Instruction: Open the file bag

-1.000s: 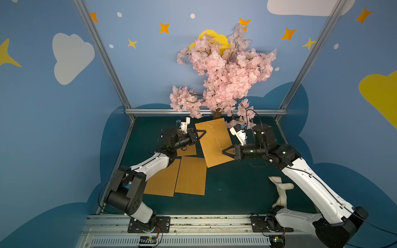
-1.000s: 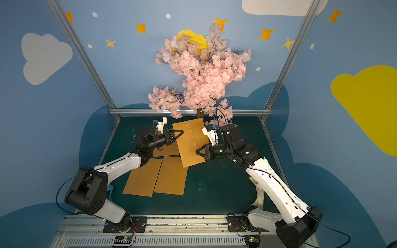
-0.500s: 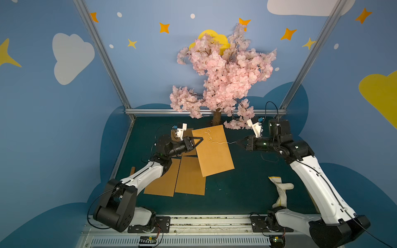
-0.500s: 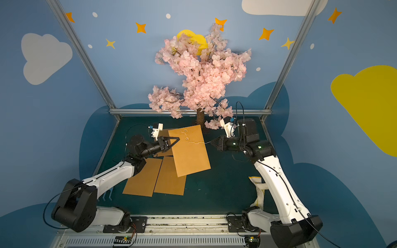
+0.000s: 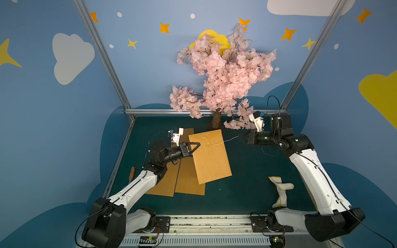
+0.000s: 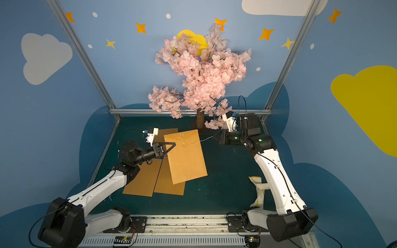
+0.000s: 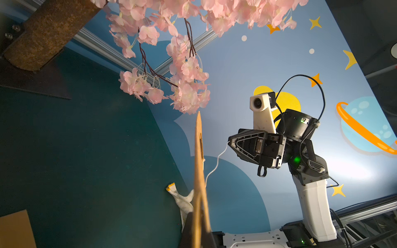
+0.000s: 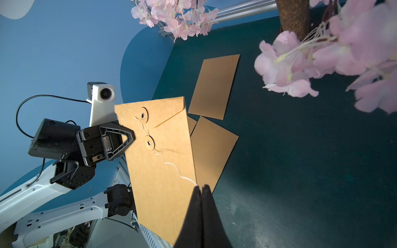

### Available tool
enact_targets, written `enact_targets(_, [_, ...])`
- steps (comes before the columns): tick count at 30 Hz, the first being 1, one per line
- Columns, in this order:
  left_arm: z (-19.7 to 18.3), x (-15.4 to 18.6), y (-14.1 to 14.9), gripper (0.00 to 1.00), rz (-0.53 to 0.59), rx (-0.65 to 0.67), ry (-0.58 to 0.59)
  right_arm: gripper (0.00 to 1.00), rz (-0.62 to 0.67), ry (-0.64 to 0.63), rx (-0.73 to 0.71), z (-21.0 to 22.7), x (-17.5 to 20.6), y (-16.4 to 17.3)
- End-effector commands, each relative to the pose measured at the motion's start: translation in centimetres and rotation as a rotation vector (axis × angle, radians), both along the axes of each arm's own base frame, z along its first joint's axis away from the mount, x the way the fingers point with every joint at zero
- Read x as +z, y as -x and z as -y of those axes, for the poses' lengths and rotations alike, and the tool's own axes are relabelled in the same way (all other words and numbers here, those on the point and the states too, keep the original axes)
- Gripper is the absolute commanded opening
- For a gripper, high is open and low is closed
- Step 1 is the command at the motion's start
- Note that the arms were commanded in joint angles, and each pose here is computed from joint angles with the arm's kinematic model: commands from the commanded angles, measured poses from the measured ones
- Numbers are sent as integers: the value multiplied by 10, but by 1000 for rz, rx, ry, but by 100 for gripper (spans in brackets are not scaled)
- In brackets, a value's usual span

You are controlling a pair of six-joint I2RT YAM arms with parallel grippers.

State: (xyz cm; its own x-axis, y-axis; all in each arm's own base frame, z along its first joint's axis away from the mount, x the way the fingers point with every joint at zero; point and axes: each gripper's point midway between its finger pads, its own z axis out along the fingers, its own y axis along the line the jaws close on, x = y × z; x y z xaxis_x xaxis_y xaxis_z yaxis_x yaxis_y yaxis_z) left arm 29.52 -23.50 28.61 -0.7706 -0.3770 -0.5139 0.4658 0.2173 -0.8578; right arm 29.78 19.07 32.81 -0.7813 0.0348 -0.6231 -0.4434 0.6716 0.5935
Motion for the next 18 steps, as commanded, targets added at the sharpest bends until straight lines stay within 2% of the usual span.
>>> enact_targets(1, [-1,-4,3,3,6,-10,-23,0,19,-10,9,1,9,-3])
enact_targets(13, [9,-42,8,3,-54,-101,-133,0,85,-50,49,-7,55,-15])
enact_targets(18, [11,-53,4,3,-69,-108,-164,0,95,-93,121,-24,71,-8])
